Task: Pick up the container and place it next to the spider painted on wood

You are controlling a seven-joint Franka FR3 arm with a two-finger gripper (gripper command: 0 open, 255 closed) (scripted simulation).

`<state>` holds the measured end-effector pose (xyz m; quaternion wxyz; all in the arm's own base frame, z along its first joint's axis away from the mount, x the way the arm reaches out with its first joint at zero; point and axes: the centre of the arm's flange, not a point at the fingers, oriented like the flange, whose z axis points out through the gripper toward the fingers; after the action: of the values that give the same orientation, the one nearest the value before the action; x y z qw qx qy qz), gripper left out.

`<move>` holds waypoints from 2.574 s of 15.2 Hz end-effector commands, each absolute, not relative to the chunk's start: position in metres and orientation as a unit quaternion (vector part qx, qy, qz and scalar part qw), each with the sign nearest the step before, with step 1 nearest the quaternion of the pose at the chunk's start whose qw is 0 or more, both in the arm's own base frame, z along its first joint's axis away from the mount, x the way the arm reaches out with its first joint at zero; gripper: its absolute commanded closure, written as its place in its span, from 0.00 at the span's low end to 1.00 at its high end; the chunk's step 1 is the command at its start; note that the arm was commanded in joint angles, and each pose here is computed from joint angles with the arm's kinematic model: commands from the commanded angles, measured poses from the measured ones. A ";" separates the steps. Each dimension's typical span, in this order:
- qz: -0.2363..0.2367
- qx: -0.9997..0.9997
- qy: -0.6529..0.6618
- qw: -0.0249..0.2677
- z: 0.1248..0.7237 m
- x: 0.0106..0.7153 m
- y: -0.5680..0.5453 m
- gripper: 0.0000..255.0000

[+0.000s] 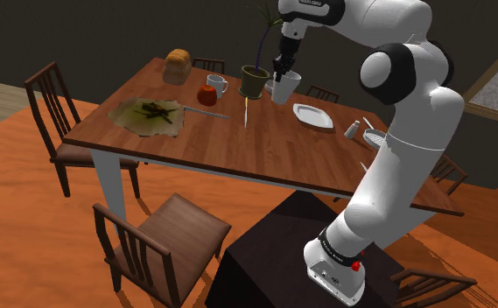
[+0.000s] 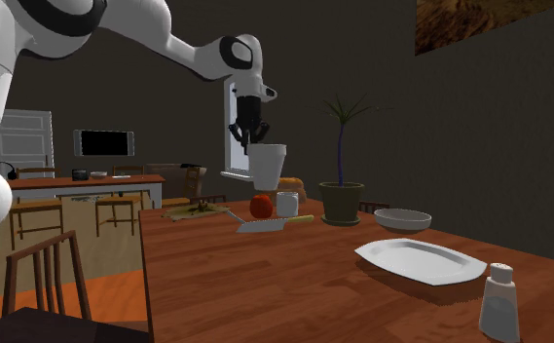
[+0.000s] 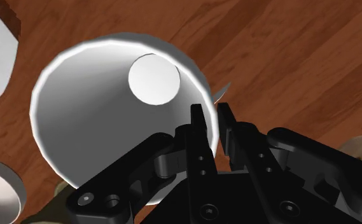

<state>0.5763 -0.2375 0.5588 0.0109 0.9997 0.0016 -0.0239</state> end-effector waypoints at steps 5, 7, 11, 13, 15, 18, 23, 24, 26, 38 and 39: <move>-0.024 1.000 0.001 0.011 0.544 0.622 -0.174 1.00; -0.024 1.000 0.001 0.011 0.538 0.636 -0.153 1.00; -0.024 1.000 0.001 0.011 0.526 0.665 -0.111 1.00; -0.024 1.000 0.001 0.011 0.520 0.680 -0.089 1.00; -0.024 1.000 0.001 0.011 0.515 0.694 -0.068 1.00; -0.024 1.000 0.001 0.011 0.499 0.707 -0.050 1.00; -0.024 1.000 0.001 0.011 0.472 0.707 -0.050 1.00; -0.024 1.000 0.001 0.011 0.467 0.707 -0.050 1.00; -0.024 1.000 0.001 0.011 0.457 0.707 -0.050 1.00; -0.024 1.000 0.001 0.011 0.393 0.707 -0.050 1.00; -0.024 1.000 0.001 0.011 0.391 0.707 -0.050 1.00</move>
<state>0.7057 -0.0500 0.3951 0.0109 0.9996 0.0008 -0.0241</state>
